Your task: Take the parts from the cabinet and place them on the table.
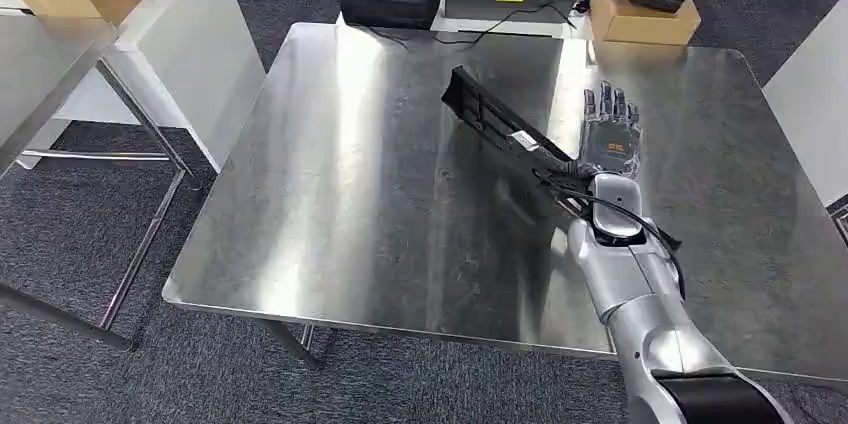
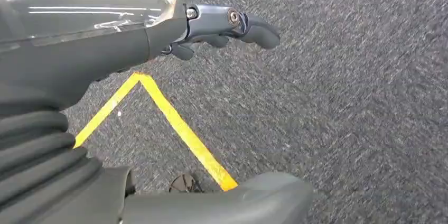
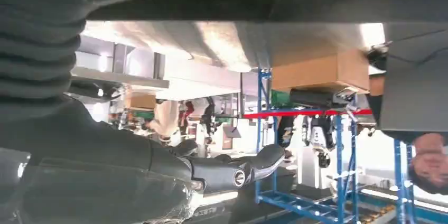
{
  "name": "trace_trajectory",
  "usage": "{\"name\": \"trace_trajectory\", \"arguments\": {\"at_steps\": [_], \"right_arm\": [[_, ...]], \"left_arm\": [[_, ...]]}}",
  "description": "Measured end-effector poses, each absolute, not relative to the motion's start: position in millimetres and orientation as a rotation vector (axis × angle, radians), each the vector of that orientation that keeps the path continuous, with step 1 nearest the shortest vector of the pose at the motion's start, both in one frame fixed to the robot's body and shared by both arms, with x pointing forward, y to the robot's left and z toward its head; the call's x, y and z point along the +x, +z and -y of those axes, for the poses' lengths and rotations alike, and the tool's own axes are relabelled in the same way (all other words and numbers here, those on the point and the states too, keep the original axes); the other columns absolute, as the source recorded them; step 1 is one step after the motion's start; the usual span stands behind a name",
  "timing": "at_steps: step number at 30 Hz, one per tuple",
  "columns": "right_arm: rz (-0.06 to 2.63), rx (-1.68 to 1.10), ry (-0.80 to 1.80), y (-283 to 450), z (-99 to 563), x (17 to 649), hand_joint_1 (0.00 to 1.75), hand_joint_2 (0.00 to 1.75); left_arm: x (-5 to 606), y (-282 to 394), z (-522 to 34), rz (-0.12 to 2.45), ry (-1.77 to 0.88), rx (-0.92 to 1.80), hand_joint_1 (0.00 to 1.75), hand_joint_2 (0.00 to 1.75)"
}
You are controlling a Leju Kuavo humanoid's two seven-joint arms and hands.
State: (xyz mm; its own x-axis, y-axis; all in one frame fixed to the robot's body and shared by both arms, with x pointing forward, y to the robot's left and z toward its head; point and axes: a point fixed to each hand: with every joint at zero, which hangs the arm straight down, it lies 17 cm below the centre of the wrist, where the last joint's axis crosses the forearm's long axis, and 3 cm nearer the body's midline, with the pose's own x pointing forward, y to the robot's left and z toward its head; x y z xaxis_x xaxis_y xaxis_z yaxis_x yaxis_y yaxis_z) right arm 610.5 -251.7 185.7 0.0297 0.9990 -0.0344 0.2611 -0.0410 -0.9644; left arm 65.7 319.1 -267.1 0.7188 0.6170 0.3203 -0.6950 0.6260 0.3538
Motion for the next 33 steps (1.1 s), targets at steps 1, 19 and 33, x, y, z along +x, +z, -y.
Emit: {"name": "trace_trajectory", "arguments": {"at_steps": [1,19,33], "right_arm": [[1.364,-1.440,1.085,185,251,611,0.00,0.00],[1.386,-1.302,1.146,169,229,612,0.00,0.00],[1.411,-1.075,1.190,145,187,605,0.00,0.00]], "left_arm": [[66,-267,-319,0.176,0.757,0.477,0.00,0.00],[69,-269,-312,0.176,0.747,0.441,0.00,0.00],[65,-270,-310,0.153,0.760,0.442,0.00,0.00]]}}
